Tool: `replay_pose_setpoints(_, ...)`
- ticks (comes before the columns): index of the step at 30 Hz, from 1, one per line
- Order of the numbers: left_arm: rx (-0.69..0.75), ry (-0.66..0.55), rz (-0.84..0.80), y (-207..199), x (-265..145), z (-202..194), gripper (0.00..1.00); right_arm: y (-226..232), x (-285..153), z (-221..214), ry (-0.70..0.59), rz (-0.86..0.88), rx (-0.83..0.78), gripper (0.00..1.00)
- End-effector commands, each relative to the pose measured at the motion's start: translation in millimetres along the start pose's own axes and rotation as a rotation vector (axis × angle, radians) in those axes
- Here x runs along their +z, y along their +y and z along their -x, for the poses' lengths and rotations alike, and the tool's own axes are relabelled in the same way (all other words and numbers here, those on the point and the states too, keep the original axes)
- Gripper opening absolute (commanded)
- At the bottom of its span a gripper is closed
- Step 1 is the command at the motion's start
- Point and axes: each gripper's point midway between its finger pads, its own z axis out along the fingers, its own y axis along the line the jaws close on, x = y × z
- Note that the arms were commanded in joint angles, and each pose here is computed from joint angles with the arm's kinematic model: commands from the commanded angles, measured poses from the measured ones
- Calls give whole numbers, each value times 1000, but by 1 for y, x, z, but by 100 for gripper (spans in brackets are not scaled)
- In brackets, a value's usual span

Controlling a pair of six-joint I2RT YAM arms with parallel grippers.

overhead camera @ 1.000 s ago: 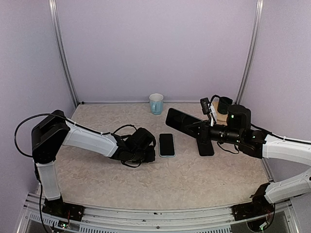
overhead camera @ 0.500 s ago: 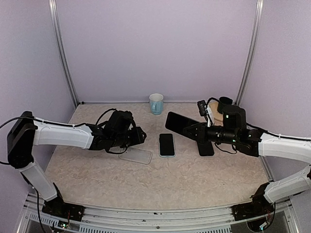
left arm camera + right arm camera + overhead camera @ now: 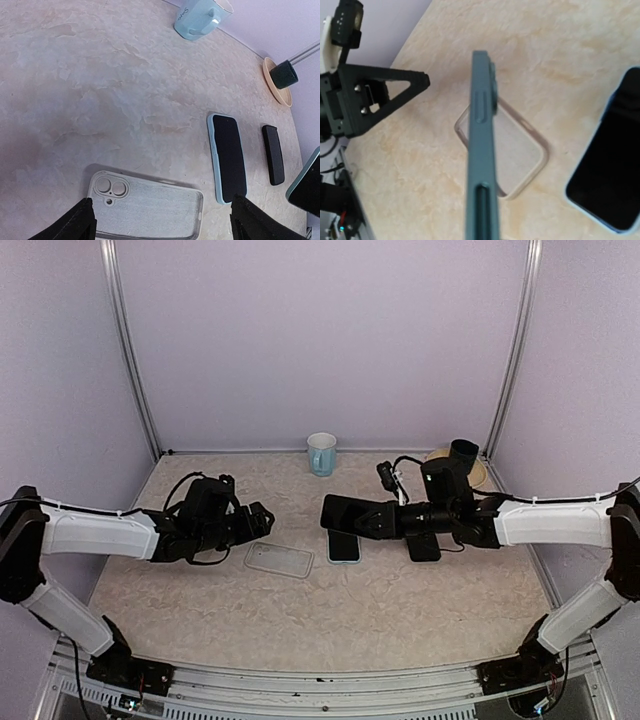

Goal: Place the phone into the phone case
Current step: Move the phone case to the center of the board, then install the phone on the phone case.

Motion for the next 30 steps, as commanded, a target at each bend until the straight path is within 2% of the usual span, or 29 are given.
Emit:
replay_pose_setpoints(1,-16,-64,-62,-1,-9,16,94,15,11,17,-2,80,54,0)
replay_pose_setpoints(5,-22,-86,-70,8,-12,17,99,13,23,13,34,97,99,0)
replay_pose_setpoints(16,-87,-117,-124,30,-10,14,99,7,59,6,149,120,192,0)
replay_pose_setpoints(30,-114,-171,-159,49,-11,20,99,8,81,9,182,151,330,0)
